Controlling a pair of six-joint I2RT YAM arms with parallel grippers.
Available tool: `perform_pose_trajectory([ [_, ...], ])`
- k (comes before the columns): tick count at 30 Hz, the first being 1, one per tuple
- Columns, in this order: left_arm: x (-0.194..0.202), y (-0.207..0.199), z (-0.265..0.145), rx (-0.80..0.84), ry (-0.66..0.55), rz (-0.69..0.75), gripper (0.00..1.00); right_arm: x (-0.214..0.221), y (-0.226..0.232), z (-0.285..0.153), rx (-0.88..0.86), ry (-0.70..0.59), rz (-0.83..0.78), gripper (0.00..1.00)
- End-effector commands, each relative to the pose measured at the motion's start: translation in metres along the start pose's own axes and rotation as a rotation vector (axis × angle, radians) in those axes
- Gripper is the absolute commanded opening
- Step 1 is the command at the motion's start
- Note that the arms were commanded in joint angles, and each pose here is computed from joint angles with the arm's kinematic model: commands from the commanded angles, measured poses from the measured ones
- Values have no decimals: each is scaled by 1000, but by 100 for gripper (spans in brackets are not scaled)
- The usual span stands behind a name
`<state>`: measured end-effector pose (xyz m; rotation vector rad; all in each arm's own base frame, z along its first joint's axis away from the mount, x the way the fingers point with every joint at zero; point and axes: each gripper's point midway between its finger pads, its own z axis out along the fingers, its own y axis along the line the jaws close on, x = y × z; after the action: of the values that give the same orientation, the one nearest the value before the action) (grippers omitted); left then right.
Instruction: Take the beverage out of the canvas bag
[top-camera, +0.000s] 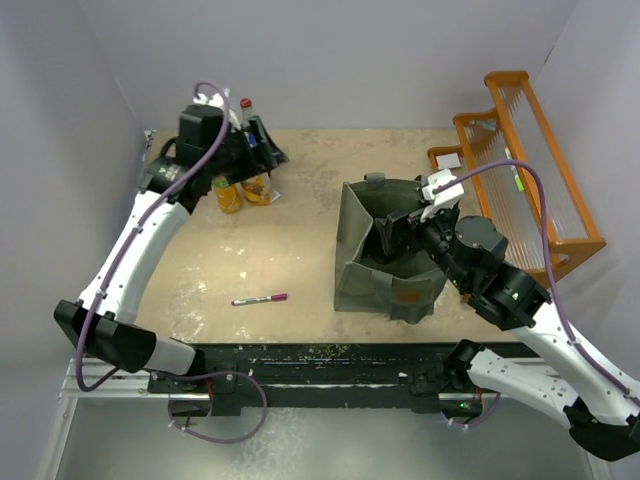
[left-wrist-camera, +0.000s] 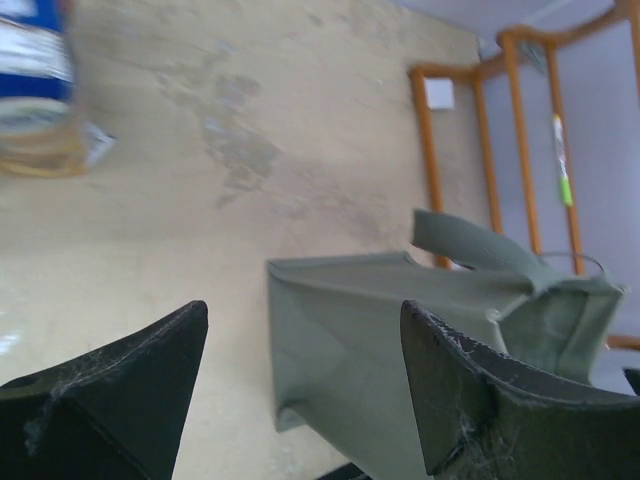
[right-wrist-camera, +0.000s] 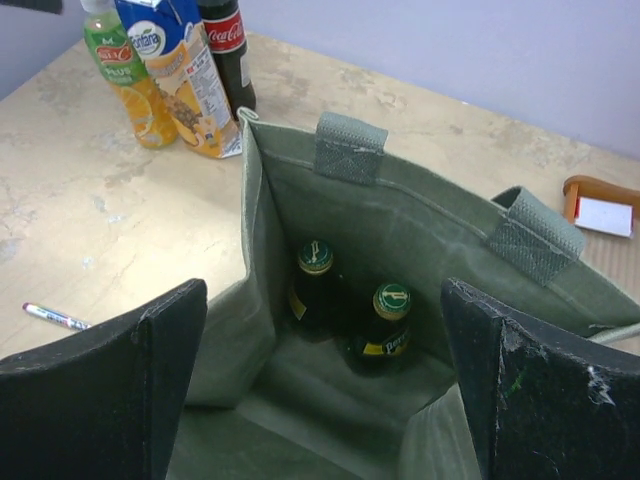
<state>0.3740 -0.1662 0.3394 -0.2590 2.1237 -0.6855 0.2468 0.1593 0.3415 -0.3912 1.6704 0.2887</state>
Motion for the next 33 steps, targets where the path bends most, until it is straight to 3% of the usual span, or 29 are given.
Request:
perform_pose_trajectory([
  [1,16,-66,-1,192,-9,-42,80,-16,-7,-11,31,-26,69,100],
  [6,39,-130,-6,358,21,44,80,-13,-19,-18,109,25,141,100],
  [12,78,-187,-28,504,92,122,80,4,-33,-46,250,155,386,100],
  [20,164,-241,-55,630,174,262,75,44,-49,-99,377,274,601,98],
  [26,201,-264,-45,614,181,416,75,59,-63,-123,451,236,730,94],
  [33,213,-265,-17,535,190,501,73,62,-59,-113,447,203,786,93],
])
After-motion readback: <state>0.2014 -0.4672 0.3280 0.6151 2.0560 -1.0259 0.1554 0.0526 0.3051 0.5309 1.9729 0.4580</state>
